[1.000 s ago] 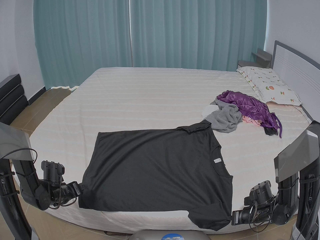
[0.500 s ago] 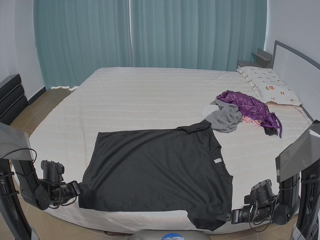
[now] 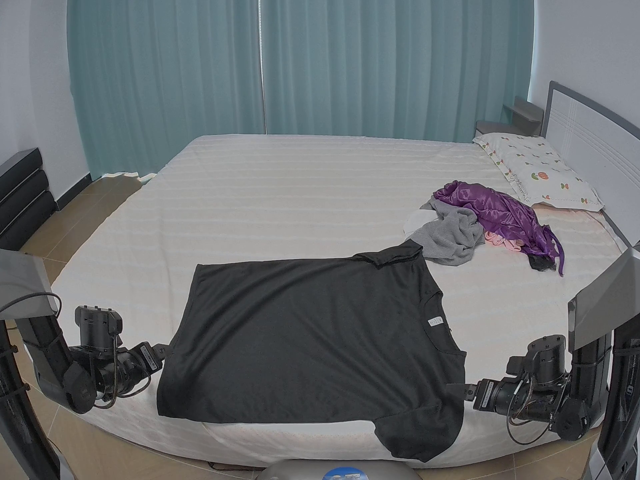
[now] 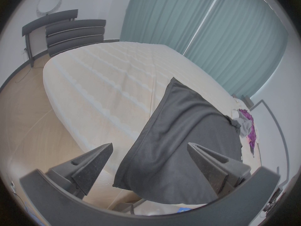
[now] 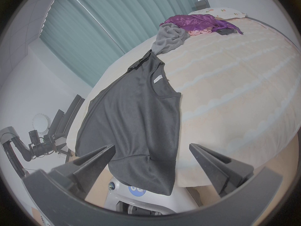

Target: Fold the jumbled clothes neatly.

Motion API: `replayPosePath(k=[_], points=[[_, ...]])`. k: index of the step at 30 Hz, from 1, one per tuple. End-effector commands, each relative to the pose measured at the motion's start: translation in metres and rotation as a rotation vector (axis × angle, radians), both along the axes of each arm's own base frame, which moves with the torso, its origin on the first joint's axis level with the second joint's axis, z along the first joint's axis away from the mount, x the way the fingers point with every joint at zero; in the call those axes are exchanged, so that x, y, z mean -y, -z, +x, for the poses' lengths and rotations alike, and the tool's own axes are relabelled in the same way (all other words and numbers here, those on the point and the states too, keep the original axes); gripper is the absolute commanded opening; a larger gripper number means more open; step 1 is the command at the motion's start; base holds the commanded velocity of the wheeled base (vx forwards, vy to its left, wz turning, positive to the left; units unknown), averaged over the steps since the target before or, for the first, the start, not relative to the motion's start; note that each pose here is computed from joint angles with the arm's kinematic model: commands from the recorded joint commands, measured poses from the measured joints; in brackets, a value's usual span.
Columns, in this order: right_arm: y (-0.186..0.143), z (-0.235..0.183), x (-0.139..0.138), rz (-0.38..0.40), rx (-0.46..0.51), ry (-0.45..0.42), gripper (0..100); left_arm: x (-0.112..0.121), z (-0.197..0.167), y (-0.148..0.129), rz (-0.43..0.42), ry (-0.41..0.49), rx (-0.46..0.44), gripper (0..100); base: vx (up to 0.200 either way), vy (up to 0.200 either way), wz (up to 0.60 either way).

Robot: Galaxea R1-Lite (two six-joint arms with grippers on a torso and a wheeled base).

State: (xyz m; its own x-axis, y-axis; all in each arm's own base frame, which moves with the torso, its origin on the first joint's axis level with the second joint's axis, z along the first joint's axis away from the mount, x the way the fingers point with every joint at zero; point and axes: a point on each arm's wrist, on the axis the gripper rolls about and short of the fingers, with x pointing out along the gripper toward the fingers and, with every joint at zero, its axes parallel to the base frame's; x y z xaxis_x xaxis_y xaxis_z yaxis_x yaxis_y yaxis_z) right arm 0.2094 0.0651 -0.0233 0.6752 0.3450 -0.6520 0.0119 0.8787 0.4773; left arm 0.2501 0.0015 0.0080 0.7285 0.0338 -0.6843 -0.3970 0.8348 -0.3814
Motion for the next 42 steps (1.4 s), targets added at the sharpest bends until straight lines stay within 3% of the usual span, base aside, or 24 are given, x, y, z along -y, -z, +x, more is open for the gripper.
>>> replayPosePath(k=[1, 13, 20, 28, 35, 42], points=[[-0.004, 0.001, 0.006, 0.007, 0.020, 0.026, 100, 0.000, 0.005, -0.007, -0.025, -0.025, 0.039, 100, 0.000, 0.000, 0.00], [-0.005, 0.003, 0.009, 0.013, 0.026, 0.047, 100, -0.001, 0.006, -0.005, -0.031, -0.029, 0.036, 100, 0.000, 0.183, 0.00], [-0.009, 0.010, 0.010, 0.050, 0.054, 0.083, 100, -0.001, 0.006, -0.006, -0.034, -0.029, 0.041, 100, 0.000, 0.000, 0.00], [-0.012, 0.013, 0.009, 0.067, 0.068, 0.094, 100, 0.000, 0.014, -0.010, -0.105, -0.087, 0.074, 100, 0.050, 0.000, 0.00], [-0.012, 0.014, 0.009, 0.069, 0.074, 0.094, 100, 0.002, 0.018, -0.010, -0.119, -0.073, 0.081, 100, 0.200, 0.000, 0.00], [-0.013, 0.018, 0.010, 0.076, 0.086, 0.102, 100, 0.004, 0.038, -0.014, -0.215, -0.043, 0.126, 100, 0.000, 0.000, 0.00]])
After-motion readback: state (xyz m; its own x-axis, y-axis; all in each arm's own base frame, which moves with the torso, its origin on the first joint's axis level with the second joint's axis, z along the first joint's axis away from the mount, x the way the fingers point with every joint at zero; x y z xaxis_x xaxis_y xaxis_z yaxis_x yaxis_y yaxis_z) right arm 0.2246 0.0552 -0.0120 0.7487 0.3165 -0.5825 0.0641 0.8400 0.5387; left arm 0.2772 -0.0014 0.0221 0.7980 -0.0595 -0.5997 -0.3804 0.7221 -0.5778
